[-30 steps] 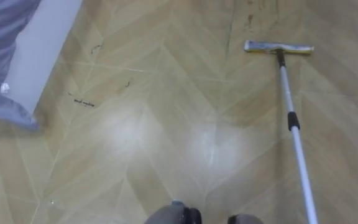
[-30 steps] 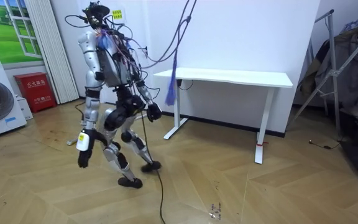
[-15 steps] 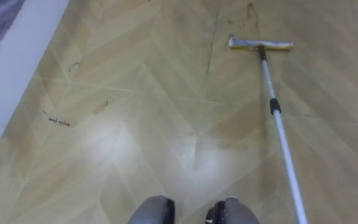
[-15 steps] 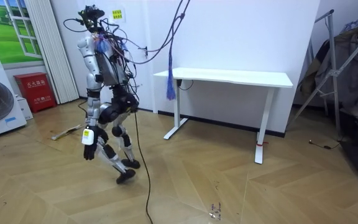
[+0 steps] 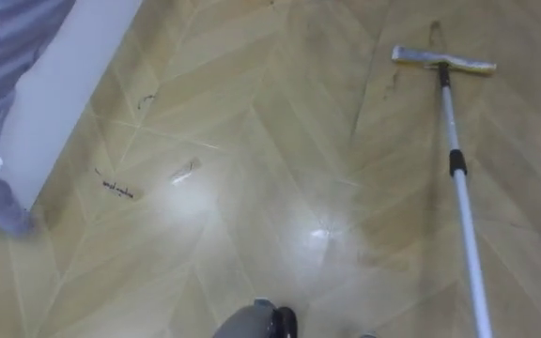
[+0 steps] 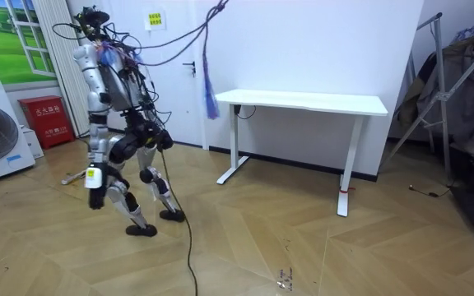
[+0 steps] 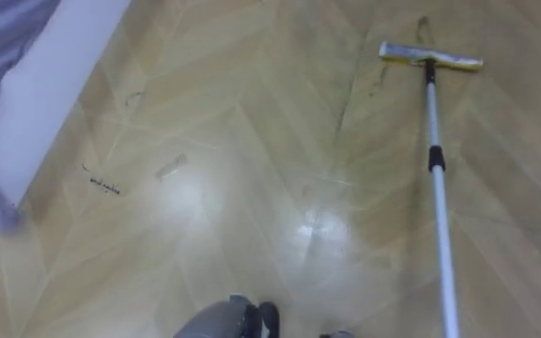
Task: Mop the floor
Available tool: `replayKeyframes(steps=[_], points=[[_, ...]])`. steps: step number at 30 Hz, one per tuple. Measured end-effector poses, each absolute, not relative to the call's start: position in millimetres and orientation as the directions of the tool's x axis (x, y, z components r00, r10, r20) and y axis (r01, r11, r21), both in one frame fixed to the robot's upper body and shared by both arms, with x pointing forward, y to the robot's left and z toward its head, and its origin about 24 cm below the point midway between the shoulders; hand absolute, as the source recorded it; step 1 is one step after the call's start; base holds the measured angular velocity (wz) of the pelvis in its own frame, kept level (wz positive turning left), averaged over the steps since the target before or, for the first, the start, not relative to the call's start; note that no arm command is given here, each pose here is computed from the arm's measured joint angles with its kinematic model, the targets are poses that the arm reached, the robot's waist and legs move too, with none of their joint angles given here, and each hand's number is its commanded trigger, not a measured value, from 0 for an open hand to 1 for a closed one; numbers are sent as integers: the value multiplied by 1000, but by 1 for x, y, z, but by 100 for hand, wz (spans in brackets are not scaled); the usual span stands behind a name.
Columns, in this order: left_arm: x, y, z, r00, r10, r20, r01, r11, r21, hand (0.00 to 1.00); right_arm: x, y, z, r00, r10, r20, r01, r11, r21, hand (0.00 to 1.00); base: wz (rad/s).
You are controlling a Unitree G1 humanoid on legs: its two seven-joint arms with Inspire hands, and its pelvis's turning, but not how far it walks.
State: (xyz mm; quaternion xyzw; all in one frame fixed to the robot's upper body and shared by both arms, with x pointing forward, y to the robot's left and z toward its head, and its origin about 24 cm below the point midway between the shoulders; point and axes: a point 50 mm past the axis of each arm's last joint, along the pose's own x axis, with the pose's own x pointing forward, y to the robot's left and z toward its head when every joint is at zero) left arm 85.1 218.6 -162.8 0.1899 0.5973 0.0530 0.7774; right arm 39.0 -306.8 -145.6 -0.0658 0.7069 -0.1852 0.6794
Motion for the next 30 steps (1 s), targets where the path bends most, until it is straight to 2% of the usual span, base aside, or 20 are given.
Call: replayKeyframes(steps=[6,10,14,18,22,26,28,30], points=[[86,218,-162,284,311,-907,152,919,363,0,28,-279,-158,-98,-316,-944,176,928,-329,100,0],[76,219,-164,255,321,-912,150,919,365,0,26,-278,-158,-117,-313,-943,178,927,-330,100,-4],[81,226,-161,261,365,-894,109,909,403,0,71,-283,-151,-25,-326,-945,203,924,-324,100,-17],[88,230,-156,296,392,-871,73,900,430,0,133,-286,-134,146,-305,-941,242,933,-265,100,-19],[81,230,-158,287,383,-878,70,906,418,0,153,-286,-128,227,-273,-935,273,939,-208,100,-7],[72,228,-160,271,360,-893,83,915,394,0,114,-288,-141,184,-249,-951,324,929,-180,100,6],[75,227,-159,283,356,-891,92,914,395,0,84,-291,-146,112,-254,-961,333,921,-205,100,7],[85,225,-158,323,351,-879,111,908,404,0,39,-295,-151,-17,-269,-963,314,913,-260,100,23]])
